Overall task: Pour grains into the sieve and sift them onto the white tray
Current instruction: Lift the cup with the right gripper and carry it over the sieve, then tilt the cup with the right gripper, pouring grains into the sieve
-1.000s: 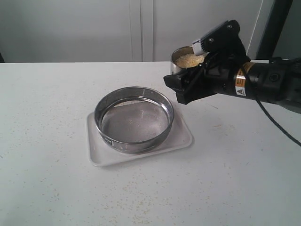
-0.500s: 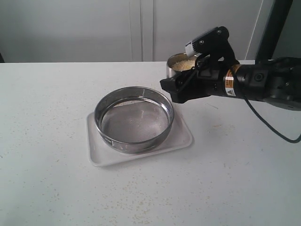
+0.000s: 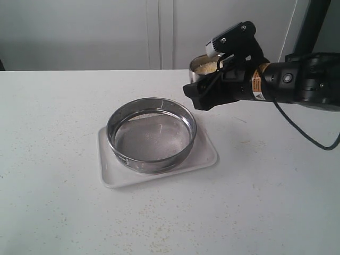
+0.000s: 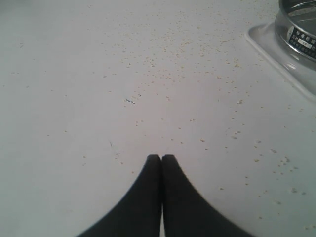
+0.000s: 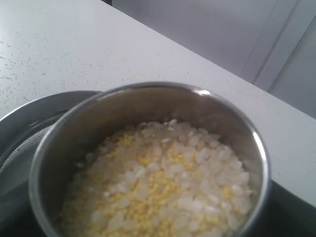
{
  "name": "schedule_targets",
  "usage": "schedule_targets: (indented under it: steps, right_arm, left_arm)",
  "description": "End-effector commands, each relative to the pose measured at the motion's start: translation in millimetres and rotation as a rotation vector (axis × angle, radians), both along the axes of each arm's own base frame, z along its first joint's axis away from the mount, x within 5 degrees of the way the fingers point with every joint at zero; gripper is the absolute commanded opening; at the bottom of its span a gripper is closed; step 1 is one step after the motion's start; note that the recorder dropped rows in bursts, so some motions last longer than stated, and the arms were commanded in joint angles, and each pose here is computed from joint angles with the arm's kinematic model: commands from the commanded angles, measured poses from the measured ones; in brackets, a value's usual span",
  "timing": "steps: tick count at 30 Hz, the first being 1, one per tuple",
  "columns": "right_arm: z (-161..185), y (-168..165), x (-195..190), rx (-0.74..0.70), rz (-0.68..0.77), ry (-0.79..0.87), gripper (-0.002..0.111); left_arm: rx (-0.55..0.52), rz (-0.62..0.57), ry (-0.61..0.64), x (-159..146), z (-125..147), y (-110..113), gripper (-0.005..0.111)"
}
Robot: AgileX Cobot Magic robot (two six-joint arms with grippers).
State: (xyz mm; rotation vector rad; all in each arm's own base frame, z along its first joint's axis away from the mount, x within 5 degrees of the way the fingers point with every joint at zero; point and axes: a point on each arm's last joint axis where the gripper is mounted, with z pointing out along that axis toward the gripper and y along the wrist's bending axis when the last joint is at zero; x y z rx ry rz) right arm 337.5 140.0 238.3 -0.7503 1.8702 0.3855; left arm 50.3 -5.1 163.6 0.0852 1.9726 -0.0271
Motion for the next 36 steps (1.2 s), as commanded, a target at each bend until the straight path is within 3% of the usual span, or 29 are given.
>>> schedule_targets:
  steps: [1,15,30,36]
  right_arm:
    - [10,15,-1,-0.008,0.041,-0.034,0.0]
    - [-18,37,17,-0.129,0.03,0.008,0.0]
    - [-34,83,27,-0.406,0.065,-0.08,0.0]
    - [-36,87,30,-0.508,0.04,-0.106,0.0]
  left_arm:
    - [-0.011,-0.007,-0.001,0,-1,-1,0.0]
    - [-0.011,-0.007,-0.001,0,-1,-1,0.0]
    - [-0.011,-0.007,-0.001,0,-1,-1,0.0]
    - [-0.011,-0.007,-0.001,0,-1,-1,0.0]
